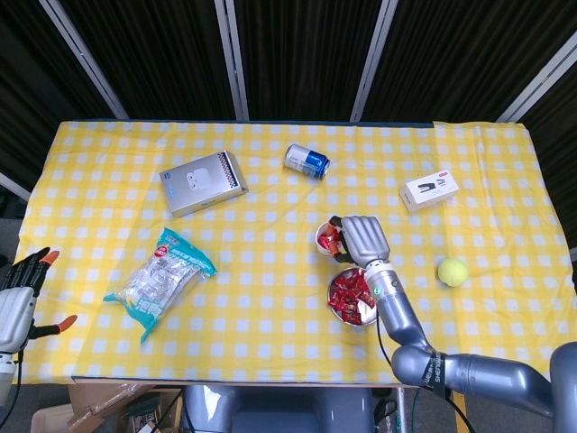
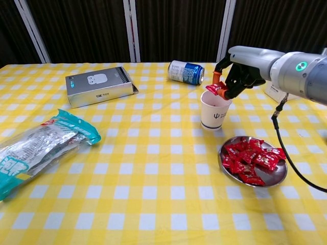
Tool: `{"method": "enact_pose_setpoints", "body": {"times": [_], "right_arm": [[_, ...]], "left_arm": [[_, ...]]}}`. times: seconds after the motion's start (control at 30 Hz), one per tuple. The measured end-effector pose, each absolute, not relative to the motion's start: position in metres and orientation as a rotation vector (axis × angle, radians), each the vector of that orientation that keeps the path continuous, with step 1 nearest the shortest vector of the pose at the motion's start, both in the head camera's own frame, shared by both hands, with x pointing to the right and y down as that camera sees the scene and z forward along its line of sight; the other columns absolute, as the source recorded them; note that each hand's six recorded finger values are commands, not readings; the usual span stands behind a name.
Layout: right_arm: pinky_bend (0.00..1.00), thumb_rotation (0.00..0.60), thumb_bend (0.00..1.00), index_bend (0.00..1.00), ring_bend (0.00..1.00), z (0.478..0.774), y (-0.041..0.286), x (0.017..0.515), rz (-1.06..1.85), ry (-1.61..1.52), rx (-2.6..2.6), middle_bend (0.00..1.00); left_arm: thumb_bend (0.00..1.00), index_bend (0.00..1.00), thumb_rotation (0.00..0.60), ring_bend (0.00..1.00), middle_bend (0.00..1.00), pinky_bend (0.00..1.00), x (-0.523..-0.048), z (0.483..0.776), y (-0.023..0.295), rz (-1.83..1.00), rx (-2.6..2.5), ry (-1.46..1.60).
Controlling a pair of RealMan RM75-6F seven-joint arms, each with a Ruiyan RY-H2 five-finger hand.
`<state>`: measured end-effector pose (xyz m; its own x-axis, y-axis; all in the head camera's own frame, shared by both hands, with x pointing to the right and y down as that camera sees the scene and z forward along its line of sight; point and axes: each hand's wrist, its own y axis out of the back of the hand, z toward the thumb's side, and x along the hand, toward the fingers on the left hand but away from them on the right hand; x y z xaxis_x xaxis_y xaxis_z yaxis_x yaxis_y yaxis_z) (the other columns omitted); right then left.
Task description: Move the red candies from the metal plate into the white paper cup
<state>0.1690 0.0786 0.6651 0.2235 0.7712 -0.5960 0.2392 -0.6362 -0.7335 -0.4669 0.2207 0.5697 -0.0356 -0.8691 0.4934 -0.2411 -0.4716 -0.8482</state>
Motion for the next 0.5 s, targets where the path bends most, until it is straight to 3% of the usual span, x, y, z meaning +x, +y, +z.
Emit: {"method": "enact_pose_setpoints", "body": {"times": [0.17, 0.5], "right_arm": [[0.95, 0.600, 0.50, 0.44, 0.84, 0.680, 0.072, 0.164, 1.449, -0.903, -1.992, 0.83], [0.95, 0.600, 0.46, 0.37, 0.84, 0.681, 0.071, 0.168, 1.470, -0.893, -1.962, 0.83]], "left_arm": [[0.04, 0.00, 0.600, 0.00, 0.00, 0.00, -0.470, 0.570, 0.221, -1.556, -1.723, 1.174], [0.04, 0.00, 0.600, 0.00, 0.00, 0.00, -0.470, 0.569, 0.222, -1.554, -1.721, 1.175]]}}
